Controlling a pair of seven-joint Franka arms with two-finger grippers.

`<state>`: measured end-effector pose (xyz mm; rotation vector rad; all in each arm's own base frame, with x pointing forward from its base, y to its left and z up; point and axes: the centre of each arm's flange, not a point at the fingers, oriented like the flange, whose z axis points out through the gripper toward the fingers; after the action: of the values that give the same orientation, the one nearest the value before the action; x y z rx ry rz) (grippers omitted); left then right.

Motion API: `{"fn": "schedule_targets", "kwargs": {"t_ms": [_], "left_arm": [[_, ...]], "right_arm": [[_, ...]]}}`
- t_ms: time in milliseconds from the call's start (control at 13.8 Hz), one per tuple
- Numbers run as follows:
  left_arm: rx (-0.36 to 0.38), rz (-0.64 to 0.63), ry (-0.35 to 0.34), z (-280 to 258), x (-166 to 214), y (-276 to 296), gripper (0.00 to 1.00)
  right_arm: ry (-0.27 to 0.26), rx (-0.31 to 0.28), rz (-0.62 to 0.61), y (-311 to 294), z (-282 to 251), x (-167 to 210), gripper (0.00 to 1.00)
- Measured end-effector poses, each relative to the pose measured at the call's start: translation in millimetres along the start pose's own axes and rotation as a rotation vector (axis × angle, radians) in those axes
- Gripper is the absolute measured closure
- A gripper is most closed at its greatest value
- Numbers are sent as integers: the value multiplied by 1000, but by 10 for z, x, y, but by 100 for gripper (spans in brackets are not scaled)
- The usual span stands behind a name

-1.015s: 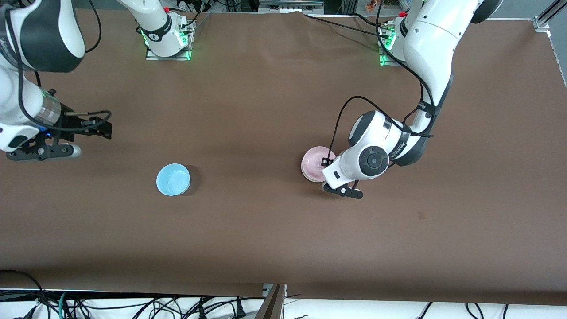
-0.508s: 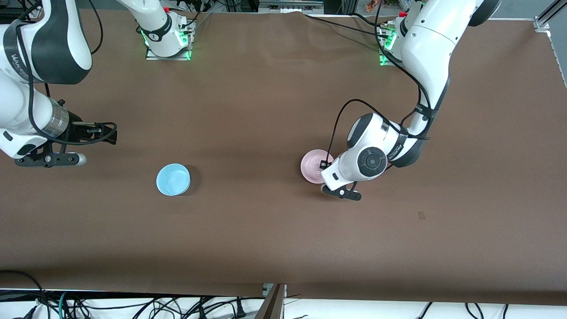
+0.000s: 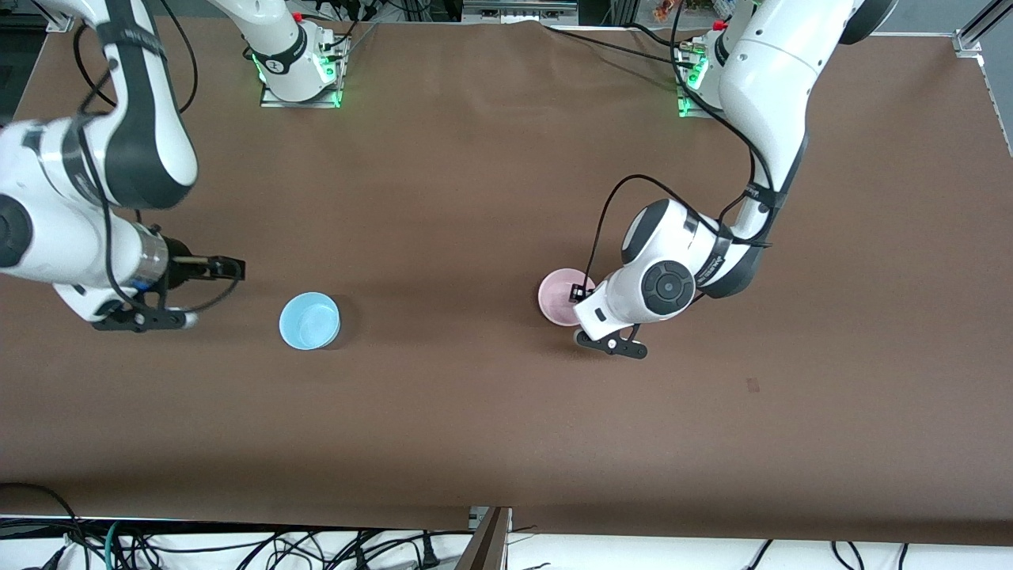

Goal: Stack pink and blue bowls on white bowl
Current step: 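Release the pink bowl with the left gripper while the right gripper reaches the blue bowl, then lower the right gripper onto the blue bowl rim and grasp it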

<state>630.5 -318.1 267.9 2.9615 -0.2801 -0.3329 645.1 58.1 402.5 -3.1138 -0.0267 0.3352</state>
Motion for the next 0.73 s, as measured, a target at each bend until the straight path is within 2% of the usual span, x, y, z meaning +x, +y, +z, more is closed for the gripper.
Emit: {"fn": "schedule_targets", "kwargs": {"t_ms": [145, 290, 435, 508, 725], "left_arm": [[16, -20, 8, -616, -109, -168, 1], [88, -44, 61, -1364, -287, -512, 0], [171, -67, 121, -1971, -500, -799, 0], [186, -81, 142, -2201, -604, -896, 0], [202, -127, 142, -2678, -935, -1111, 0]], "right_arm": [[2, 8, 6, 17, 234, 51, 0], [60, 10, 9, 39, 549, 71, 0], [149, 11, 12, 58, 980, 39, 0], [183, 10, 13, 60, 1167, 6, 0], [228, 9, 4, 47, 1414, -48, 0]]}}
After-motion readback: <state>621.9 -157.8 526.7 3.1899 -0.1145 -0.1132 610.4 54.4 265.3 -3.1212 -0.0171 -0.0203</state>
